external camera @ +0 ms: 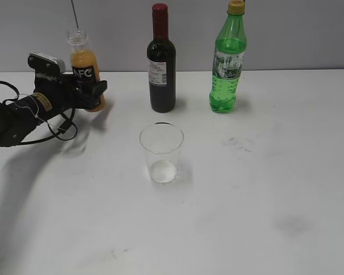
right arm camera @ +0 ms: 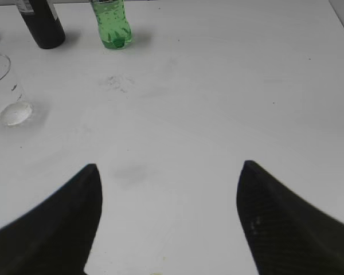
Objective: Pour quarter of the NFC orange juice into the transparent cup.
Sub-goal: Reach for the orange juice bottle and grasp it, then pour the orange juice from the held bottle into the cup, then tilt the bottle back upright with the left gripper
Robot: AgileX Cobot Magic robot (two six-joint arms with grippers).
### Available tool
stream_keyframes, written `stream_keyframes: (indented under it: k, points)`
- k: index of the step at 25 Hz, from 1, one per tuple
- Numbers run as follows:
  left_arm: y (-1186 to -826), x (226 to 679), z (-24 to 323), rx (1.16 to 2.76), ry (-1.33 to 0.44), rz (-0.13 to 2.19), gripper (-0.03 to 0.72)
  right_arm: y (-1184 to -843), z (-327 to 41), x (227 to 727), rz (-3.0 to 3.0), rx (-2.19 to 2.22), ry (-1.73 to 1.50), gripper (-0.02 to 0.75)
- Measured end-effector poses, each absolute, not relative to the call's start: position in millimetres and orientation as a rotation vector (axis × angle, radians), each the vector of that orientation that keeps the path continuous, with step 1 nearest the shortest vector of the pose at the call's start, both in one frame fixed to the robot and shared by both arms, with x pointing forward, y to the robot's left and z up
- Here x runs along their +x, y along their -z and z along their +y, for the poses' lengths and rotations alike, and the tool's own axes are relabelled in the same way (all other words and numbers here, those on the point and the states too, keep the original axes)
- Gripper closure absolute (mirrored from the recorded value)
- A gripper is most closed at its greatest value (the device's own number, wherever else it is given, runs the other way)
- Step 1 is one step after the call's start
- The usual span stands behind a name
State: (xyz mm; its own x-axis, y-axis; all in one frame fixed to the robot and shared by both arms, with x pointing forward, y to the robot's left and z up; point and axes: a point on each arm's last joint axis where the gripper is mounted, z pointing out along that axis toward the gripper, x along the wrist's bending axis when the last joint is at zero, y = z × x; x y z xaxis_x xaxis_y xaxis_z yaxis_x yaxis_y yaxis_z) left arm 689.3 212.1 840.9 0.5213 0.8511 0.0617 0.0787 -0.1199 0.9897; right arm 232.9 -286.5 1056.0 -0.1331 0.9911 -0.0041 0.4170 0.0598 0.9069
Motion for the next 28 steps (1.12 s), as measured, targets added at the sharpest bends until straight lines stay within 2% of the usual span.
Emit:
stream_keyframes:
  k: [2,10,14,22,28]
  points:
    - [-841,689,212,1.566,-0.804,0.825,0.22,-1056,-286,233,1.641,1.432,-1.043,0.176]
    - [-843,682,209,1.606,-0.777,0.768,0.217,-1056,-286,233,1.641,1.432,-1.043,0.176]
    - [-852,654,212,1.674,-0.759,0.774,0.217,-1056,-286,233,1.641,1.432,-1.043,0.176]
    - [-887,581,220,1.759,-0.841,0.686,0.217,-1056,-286,233,1.641,1.432,-1.043,0.176]
    - [-905,552,207,1.978,-0.914,0.562,0.217,-1056,-286,233,1.641,1.432,-1.043,0.176]
